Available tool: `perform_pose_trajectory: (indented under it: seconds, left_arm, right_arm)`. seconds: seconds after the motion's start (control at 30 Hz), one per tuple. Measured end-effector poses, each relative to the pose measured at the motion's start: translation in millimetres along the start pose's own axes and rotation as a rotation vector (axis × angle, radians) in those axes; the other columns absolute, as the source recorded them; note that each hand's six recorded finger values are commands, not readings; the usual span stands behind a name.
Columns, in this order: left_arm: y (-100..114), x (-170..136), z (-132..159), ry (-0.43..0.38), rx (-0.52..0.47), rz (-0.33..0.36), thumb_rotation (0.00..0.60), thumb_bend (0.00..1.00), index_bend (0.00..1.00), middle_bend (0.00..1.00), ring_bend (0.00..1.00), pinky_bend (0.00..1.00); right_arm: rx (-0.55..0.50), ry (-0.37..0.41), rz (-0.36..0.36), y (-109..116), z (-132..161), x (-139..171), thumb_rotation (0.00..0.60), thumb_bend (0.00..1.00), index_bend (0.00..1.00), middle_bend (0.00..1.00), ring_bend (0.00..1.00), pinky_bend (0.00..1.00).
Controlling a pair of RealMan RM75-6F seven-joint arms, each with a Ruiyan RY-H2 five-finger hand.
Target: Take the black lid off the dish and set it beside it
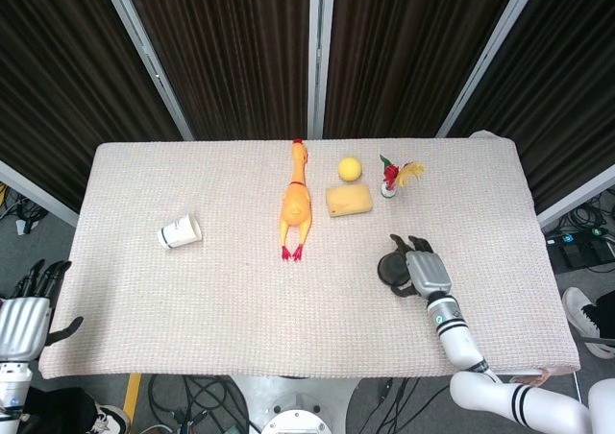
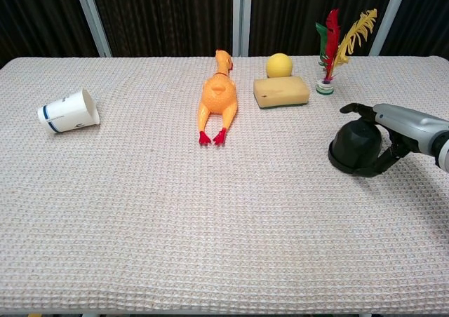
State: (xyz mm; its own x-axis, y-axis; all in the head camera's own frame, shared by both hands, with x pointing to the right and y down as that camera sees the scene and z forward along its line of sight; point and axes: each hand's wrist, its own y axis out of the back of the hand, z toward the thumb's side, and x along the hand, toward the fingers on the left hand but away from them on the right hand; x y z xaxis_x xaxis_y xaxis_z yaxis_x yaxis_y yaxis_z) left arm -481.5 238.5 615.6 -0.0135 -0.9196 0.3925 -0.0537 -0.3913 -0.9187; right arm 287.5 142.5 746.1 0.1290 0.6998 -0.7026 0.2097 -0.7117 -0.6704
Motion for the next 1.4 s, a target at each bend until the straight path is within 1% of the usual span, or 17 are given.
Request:
perform_pose_trajectory:
  seconds: [0.2,0.33,0.43,0.53,0.63,0.73,0.83,0.87,0.97,1.0,1.03,1.1,1.13,1.27,1.3,1.37,1.4]
  left_arm:
    - [0,0,0,-0.002,-0.004,0.000,0.600,0.16,0.10,0.10,0.00,0.18]
    - [0,0,1,-0.003,-0.005,0.000,0.600,0.17,0.10,0.10,0.00,0.18]
    - [1,1,1,-0.004,-0.005,0.000,0.600,0.17,0.10,0.10,0.00,0.18]
    - [3,2,2,-0.006,-0.003,0.003,0.600,0.16,0.10,0.10,0.00,0.18]
    - [6,2,3,-0.007,-0.002,0.010,0.600,0.16,0.10,0.10,0.00,0.18]
    - [7,3,4,-0.009,-0.001,0.012,0.600,0.17,0.10,0.10,0.00,0.18]
    - [7,4,6,-0.010,0.001,0.006,0.600,0.17,0.10,0.10,0.00,0.18]
    - [6,5,6,-0.010,-0.001,0.005,0.600,0.17,0.10,0.10,0.00,0.18]
    - [5,6,8,-0.012,-0.006,0.003,0.600,0.17,0.10,0.10,0.00,0.18]
    - [5,7,9,-0.015,-0.008,0.002,0.600,0.17,0.10,0.10,0.00,0.18]
    - [4,7,10,-0.019,-0.010,0.000,0.600,0.17,0.10,0.10,0.00,0.18]
    - [4,8,12,-0.027,-0.013,0.000,0.600,0.17,0.10,0.10,0.00,0.18]
    - [4,8,14,-0.032,-0.014,0.002,0.600,0.17,0.10,0.10,0.00,0.18]
    - [7,8,13,-0.027,-0.017,0.007,0.600,0.17,0.10,0.10,0.00,0.18]
    - [8,8,12,-0.022,-0.018,0.006,0.600,0.17,0.10,0.10,0.00,0.18]
    - [8,7,11,-0.019,-0.019,0.004,0.600,0.17,0.10,0.10,0.00,0.18]
    - [8,7,12,-0.019,-0.020,0.003,0.600,0.17,0.10,0.10,0.00,0.18]
  right_arm:
    - [0.001,0.015,-0.025,9,3,2,0.600,0.12,0.00,0.30,0.00,0.00]
    - [-0.004,0.028,-0.044,18,7,3,0.600,0.16,0.00,0.31,0.00,0.00]
    - [-0.001,0.049,-0.071,30,14,3,0.600,0.17,0.00,0.32,0.00,0.00]
    - [0.004,0.081,-0.115,47,24,5,0.600,0.17,0.00,0.32,0.00,0.00]
    - [0.008,0.126,-0.170,69,38,11,0.600,0.17,0.00,0.32,0.00,0.00]
    - [0.007,0.191,-0.247,97,59,23,0.600,0.17,0.00,0.33,0.00,0.00]
    - [0.007,0.274,-0.359,133,85,44,0.600,0.17,0.00,0.33,0.00,0.00]
    - [0.009,0.305,-0.413,148,94,55,0.600,0.17,0.00,0.33,0.00,0.00]
    - [0.027,0.332,-0.526,175,102,77,0.600,0.17,0.00,0.34,0.00,0.00]
    - [0.033,0.327,-0.539,178,101,80,0.600,0.17,0.00,0.34,0.00,0.00]
    - [0.037,0.317,-0.539,177,99,80,0.600,0.17,0.00,0.34,0.00,0.00]
    - [0.056,0.270,-0.499,166,88,69,0.600,0.17,0.00,0.34,0.00,0.00]
    - [0.067,0.240,-0.467,158,81,61,0.600,0.17,0.00,0.34,0.00,0.00]
    - [0.120,0.081,-0.288,110,30,18,0.600,0.18,0.00,0.34,0.00,0.00]
    - [0.134,0.054,-0.260,101,20,11,0.600,0.18,0.00,0.34,0.00,0.00]
    - [0.169,0.008,-0.232,90,0,-2,0.600,0.18,0.00,0.34,0.00,0.00]
    - [0.185,-0.004,-0.235,91,-6,-5,0.600,0.18,0.00,0.35,0.00,0.00]
